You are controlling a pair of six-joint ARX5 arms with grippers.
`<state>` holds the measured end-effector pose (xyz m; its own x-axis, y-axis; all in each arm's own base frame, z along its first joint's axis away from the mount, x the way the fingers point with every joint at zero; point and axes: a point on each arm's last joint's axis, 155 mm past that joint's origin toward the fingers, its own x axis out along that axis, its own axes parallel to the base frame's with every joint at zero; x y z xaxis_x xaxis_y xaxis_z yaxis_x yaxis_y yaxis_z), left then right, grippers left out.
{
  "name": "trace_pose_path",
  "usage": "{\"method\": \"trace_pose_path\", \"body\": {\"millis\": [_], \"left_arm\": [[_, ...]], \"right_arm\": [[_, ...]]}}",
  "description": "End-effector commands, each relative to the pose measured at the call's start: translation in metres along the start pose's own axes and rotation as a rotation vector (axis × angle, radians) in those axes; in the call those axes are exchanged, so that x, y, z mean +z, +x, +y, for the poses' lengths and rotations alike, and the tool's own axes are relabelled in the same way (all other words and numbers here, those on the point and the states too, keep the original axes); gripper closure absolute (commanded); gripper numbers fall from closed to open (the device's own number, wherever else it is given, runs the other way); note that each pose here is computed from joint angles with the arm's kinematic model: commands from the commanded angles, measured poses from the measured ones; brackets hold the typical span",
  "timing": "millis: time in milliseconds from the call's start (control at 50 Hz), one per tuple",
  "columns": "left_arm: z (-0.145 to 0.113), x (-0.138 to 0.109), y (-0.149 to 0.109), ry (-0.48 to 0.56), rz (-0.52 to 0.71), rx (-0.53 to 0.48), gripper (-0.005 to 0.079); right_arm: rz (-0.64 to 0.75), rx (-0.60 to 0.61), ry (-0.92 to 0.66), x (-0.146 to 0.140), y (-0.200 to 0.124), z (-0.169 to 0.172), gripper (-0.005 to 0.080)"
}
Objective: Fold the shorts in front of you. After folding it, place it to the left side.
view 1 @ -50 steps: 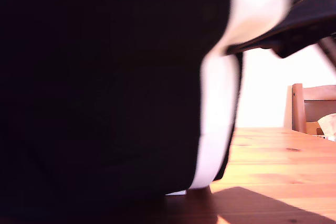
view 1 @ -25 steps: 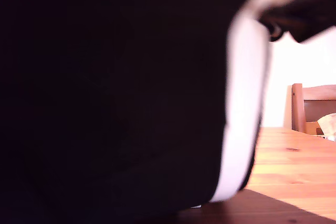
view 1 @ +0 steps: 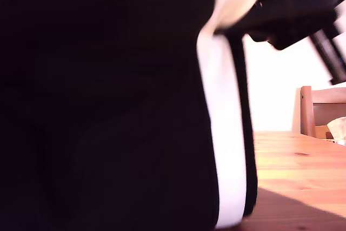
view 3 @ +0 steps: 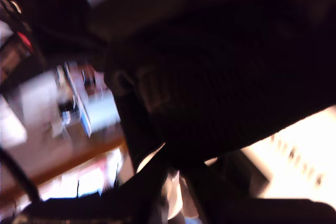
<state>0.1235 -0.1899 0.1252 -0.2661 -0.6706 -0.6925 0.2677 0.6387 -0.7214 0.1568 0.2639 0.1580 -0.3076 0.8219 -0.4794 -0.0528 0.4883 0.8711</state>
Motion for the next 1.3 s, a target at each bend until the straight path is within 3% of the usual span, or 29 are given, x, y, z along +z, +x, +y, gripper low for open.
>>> {"method": "trace_pose_path", "body": {"millis": [0,400,640,960,1280], "left_arm": [[0.003,0.008,-0.004,0.019,-0.042,0.009,0.0764],[0.022,0.061,-0.027,0.053,-0.263,0.046,0.0764],[0.028,0.084,-0.042,0.056,-0.366,0.054,0.0764],[0.026,0.110,-0.056,0.068,-0.472,0.049,0.0764],[0.014,0.134,-0.082,0.146,-0.574,0.068,0.0764]], "right_arm": [[-0.048,0.009,-0.006,0.010,-0.006,0.003,0.0763],[-0.232,-0.005,-0.012,0.060,-0.017,0.006,0.0763],[-0.256,-0.015,0.015,0.077,-0.013,-0.004,0.0763],[-0.342,0.033,0.009,0.108,-0.024,0.002,0.0763],[-0.405,0.057,0.001,0.124,-0.047,0.010,0.0763]]}}
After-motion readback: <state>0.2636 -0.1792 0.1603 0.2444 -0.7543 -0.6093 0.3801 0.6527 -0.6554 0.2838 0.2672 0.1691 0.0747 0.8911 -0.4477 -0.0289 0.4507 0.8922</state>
